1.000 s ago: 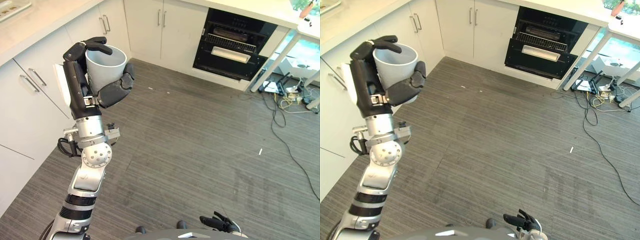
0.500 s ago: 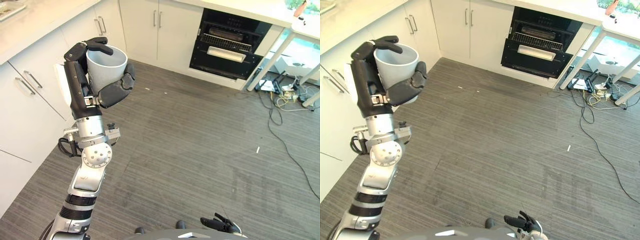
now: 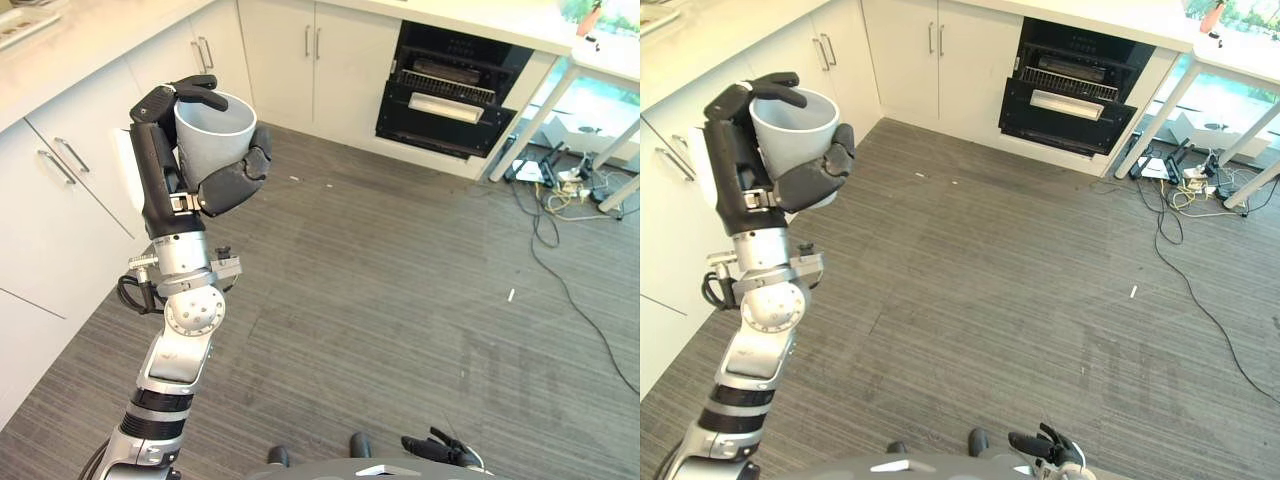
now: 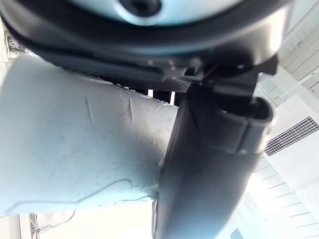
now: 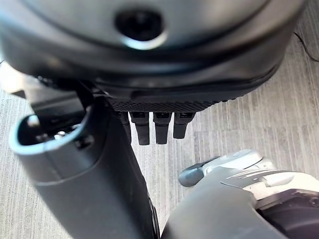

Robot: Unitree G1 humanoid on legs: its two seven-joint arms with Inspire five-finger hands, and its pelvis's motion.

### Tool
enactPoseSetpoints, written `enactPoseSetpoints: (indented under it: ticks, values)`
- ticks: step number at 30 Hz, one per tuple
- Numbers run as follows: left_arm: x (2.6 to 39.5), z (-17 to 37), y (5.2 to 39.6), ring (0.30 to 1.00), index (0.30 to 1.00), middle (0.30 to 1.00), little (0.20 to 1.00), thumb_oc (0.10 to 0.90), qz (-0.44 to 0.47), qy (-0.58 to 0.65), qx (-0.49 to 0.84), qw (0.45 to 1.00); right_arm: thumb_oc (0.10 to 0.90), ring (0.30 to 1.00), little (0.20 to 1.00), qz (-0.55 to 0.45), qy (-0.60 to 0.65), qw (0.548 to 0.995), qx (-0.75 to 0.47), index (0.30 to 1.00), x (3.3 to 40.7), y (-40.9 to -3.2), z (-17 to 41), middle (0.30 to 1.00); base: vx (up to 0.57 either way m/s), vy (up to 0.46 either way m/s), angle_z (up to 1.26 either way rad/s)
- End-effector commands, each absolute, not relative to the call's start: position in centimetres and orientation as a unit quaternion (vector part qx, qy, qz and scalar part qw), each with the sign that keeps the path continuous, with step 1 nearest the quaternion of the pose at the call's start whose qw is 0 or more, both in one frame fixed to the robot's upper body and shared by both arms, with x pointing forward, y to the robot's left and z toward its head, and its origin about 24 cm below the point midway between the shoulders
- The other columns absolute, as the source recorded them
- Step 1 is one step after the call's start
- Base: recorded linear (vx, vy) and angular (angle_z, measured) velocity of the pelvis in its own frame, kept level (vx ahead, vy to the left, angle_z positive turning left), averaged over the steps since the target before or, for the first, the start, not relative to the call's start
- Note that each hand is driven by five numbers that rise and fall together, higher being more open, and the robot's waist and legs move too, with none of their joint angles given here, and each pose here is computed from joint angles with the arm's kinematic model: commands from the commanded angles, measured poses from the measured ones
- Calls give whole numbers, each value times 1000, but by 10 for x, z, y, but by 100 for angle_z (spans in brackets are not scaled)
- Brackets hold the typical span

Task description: Place the dishes in the dishwasher.

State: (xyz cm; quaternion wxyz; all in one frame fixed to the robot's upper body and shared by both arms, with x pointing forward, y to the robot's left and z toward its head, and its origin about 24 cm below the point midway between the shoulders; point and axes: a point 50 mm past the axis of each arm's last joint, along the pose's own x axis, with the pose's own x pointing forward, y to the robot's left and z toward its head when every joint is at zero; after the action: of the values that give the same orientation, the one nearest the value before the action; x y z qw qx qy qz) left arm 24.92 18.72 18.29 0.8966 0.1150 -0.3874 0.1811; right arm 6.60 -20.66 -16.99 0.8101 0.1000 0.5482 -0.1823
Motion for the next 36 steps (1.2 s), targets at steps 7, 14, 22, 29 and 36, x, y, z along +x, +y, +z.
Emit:
enactPoseSetpoints:
  ticks: [7, 14, 22, 29, 36]
  values:
    - [265, 181, 175, 300, 300, 300, 300, 400, 110, -363, 85, 922, 800, 900, 900, -107, 588, 800, -56, 900, 44, -238, -167, 900, -171, -44, 1]
    - [260, 170, 179, 300, 300, 300, 300, 400, 111, -339, 84, 931, 800, 900, 900, -110, 568, 814, -49, 900, 60, -232, -166, 900, -20, -34, 2]
    - [258, 161, 181, 300, 300, 300, 300, 400, 100, -317, 61, 941, 800, 900, 900, -96, 545, 831, -59, 900, 80, -232, -162, 900, 4, -75, 1]
    - [255, 155, 185, 300, 300, 300, 300, 400, 93, -305, 43, 947, 800, 900, 900, -114, 555, 822, -63, 900, 73, -242, -161, 900, 72, -107, 14]
    - [246, 150, 200, 300, 300, 300, 300, 400, 116, -293, 64, 947, 800, 900, 900, -112, 577, 805, -81, 900, 60, -248, -162, 900, 447, 105, 12]
